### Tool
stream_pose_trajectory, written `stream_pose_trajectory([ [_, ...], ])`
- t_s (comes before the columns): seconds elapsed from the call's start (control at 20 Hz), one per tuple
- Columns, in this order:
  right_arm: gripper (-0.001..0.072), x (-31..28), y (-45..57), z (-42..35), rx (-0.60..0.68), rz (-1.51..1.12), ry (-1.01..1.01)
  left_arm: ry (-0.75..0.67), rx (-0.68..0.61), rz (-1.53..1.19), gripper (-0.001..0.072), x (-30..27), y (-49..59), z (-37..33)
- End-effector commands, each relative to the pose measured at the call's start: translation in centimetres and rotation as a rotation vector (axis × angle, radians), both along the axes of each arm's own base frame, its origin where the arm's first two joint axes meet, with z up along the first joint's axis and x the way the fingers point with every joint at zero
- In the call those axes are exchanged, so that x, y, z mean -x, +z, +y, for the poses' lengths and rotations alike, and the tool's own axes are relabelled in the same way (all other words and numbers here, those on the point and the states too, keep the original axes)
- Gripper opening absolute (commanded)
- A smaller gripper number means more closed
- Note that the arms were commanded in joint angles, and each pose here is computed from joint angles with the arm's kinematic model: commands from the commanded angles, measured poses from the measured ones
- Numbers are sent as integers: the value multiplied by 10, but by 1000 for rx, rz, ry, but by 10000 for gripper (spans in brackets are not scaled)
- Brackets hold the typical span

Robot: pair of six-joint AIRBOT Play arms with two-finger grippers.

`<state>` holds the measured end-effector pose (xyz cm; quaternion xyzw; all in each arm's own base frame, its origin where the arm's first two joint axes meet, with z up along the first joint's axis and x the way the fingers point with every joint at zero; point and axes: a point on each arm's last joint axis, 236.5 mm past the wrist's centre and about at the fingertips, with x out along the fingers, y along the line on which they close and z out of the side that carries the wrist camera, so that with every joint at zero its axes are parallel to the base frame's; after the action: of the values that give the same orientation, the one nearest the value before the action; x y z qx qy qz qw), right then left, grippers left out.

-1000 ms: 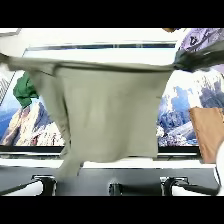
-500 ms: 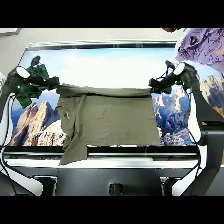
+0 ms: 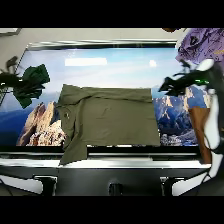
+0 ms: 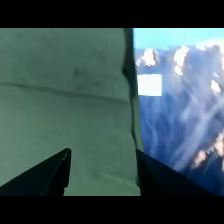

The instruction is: Fold the clothes and pants, and hang the long-sleeved shirts on hangers.

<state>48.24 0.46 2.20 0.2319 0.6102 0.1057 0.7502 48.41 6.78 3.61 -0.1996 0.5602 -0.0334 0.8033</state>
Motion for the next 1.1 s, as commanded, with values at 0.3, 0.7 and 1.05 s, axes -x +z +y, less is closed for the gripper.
stream_pose_trajectory([
  [0.3,475,196,-68,-14,-243,200,-174,342,181,67,460,194,-37,2],
  [0.7,474,246,-114,9,-244,311,-141,322,244,128,460,246,-85,-45],
  [1.05,473,250,-126,21,-280,305,-174,224,227,111,460,242,-84,-61],
])
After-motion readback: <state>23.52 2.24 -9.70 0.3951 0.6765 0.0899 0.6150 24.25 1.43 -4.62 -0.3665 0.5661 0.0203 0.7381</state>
